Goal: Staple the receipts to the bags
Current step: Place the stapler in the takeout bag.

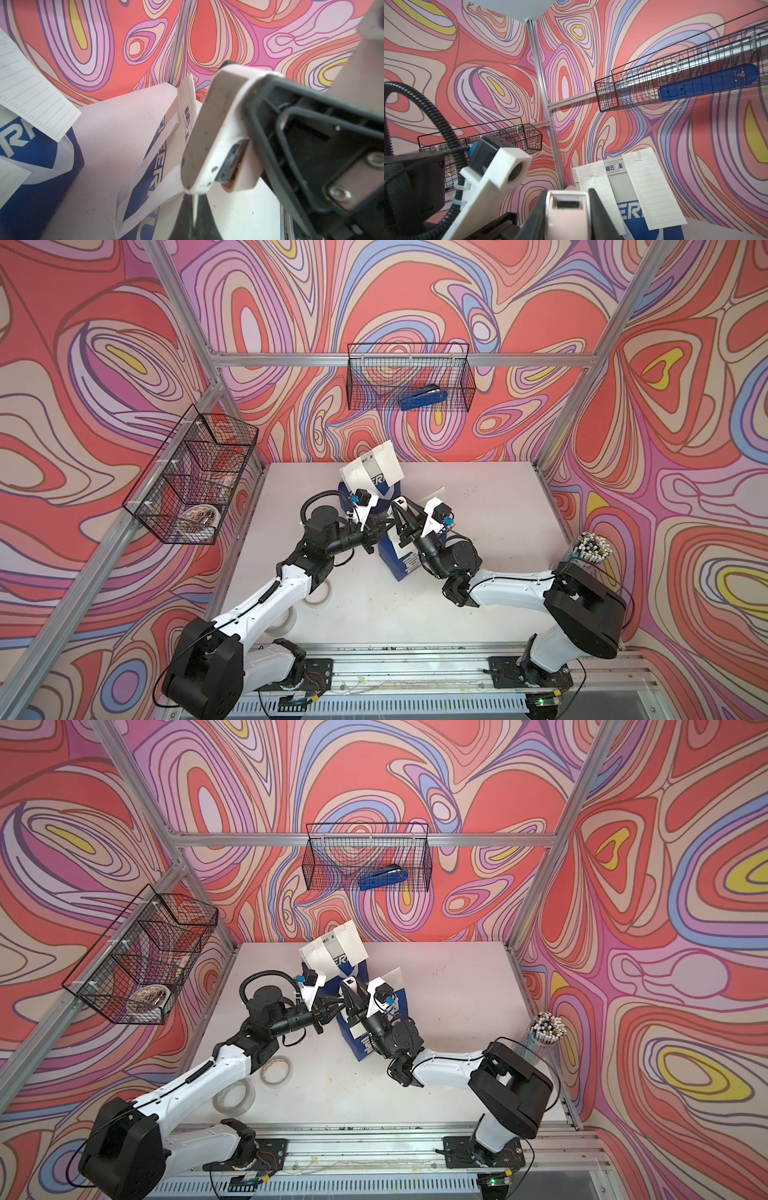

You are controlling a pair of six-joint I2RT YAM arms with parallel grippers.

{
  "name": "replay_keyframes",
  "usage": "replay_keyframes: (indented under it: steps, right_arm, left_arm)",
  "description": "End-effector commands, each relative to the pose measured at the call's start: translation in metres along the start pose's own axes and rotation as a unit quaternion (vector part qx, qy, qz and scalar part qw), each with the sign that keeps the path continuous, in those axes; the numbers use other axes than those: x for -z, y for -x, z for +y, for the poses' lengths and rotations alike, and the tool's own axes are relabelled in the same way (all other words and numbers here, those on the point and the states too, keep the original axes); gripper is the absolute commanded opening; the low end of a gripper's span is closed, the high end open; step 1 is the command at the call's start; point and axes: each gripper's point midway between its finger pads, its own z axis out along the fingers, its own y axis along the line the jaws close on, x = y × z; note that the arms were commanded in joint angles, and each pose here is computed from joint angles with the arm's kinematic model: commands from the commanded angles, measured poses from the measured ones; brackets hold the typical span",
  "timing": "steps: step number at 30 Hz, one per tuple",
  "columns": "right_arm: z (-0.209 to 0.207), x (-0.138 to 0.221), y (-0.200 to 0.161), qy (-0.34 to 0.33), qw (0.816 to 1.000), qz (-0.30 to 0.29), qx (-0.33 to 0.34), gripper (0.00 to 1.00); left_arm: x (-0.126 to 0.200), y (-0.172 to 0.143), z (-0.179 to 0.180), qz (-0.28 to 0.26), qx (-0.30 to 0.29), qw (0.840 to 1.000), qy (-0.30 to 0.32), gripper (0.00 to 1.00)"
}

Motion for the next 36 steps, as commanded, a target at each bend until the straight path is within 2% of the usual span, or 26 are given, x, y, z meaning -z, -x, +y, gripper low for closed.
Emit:
replay_keyframes:
  steps: [1,8,14,18,21,26,36]
  right_arm:
    - [-0.004,0.002,-0.008,-0.011,1.000,-0.004,0.011,0.05]
    - [-0.006,0.003,-0.015,-0.005,1.000,0.005,0.007,0.05]
    - [-0.005,0.013,-0.018,0.004,0.999,0.041,0.011,0.04]
    - [-0.010,0.017,-0.031,-0.006,0.997,0.078,0.022,0.05]
    - [-0.014,0.019,-0.038,-0.019,0.995,0.092,0.027,0.09]
    - [-0.016,0.010,-0.051,-0.031,0.986,0.158,0.046,0.17]
    - [-0.007,0.020,-0.041,-0.006,0.982,0.186,0.037,0.37]
  left_arm:
    - [0.002,0.024,-0.015,-0.042,-0.037,0.998,-0.031,0.00]
    - [0.003,0.028,-0.013,-0.043,-0.045,0.998,-0.018,0.00]
    - [0.006,0.027,-0.009,-0.034,-0.058,0.998,0.002,0.00]
    - [0.007,0.028,-0.010,-0.036,-0.065,0.997,0.000,0.00]
    - [0.006,0.027,-0.012,-0.036,-0.068,0.997,-0.004,0.00]
    - [0.006,0.026,-0.012,-0.030,-0.080,0.996,-0.004,0.00]
    - [0.005,0.026,-0.012,-0.019,-0.120,0.993,0.000,0.00]
